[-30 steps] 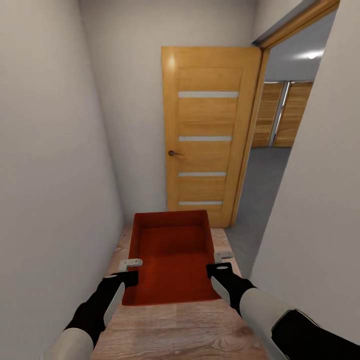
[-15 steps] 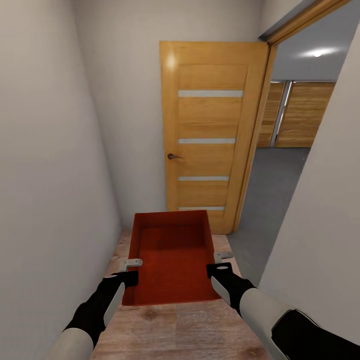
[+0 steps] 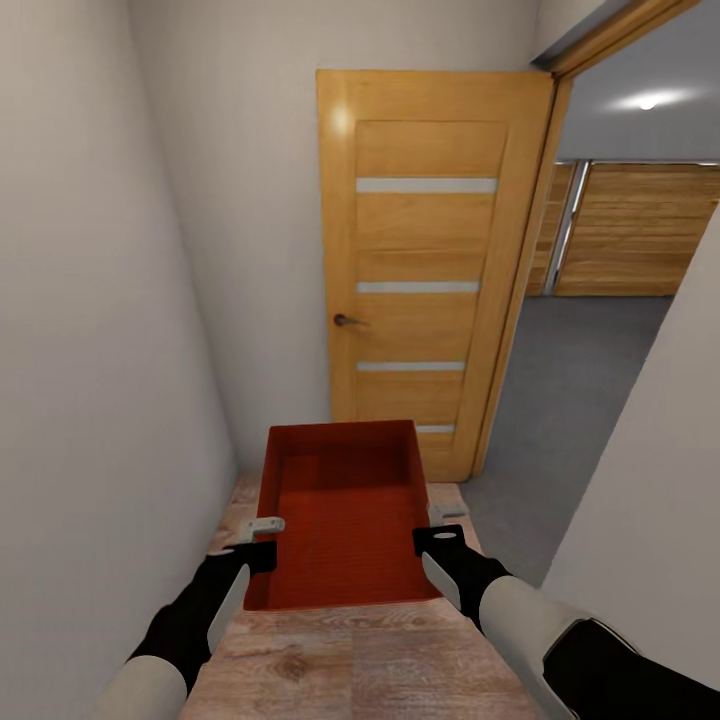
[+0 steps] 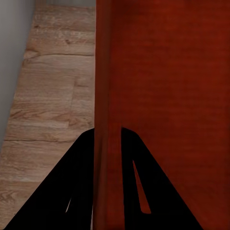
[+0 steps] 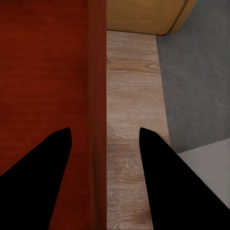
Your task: Move the two storage containers from the living room to the garage. In the garage, place one container on the floor and stack the other container on top of it (either order is fine).
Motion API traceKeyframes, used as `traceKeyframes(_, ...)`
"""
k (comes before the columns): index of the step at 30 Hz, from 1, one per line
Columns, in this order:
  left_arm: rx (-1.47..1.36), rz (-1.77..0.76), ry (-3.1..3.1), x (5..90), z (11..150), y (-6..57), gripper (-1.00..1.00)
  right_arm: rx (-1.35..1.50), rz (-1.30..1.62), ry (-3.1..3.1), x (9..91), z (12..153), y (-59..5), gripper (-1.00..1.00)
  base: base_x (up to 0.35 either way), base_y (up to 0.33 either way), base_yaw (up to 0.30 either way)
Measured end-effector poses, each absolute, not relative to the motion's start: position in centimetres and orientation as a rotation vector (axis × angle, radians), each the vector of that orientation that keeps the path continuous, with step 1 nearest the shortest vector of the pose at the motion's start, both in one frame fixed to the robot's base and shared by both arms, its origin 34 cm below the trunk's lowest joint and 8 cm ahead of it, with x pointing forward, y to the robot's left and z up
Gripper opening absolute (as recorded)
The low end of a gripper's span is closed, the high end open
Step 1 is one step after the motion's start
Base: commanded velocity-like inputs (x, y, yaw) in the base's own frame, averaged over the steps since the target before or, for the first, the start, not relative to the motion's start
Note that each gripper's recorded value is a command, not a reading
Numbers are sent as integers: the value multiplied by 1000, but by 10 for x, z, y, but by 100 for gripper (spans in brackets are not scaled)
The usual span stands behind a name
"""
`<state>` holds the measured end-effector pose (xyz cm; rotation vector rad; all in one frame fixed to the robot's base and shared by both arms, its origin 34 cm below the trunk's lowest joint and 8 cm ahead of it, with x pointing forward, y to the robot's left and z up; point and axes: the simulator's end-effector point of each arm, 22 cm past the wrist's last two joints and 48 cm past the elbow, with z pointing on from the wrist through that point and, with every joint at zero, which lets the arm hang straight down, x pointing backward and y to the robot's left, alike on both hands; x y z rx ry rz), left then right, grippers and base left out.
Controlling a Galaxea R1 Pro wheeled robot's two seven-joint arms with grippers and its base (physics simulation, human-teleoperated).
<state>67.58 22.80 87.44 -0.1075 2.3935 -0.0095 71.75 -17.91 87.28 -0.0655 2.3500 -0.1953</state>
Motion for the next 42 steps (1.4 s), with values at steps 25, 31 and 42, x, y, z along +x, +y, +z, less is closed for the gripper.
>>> traceKeyframes(25, -114, -6, 2397, 676, 875, 229, -100, -64, -193, 2353, 717, 873, -178, -100, 80, 49, -151)
traceKeyframes(31, -114, -6, 2397, 676, 875, 229, -100, -63, -193, 2353, 717, 872, -178, -100, 243, 215, -250)
traceKeyframes(42, -114, -7, 2397, 676, 875, 229, -100, -63, -192, 2353, 717, 872, -178, -100, 245, 217, -57)
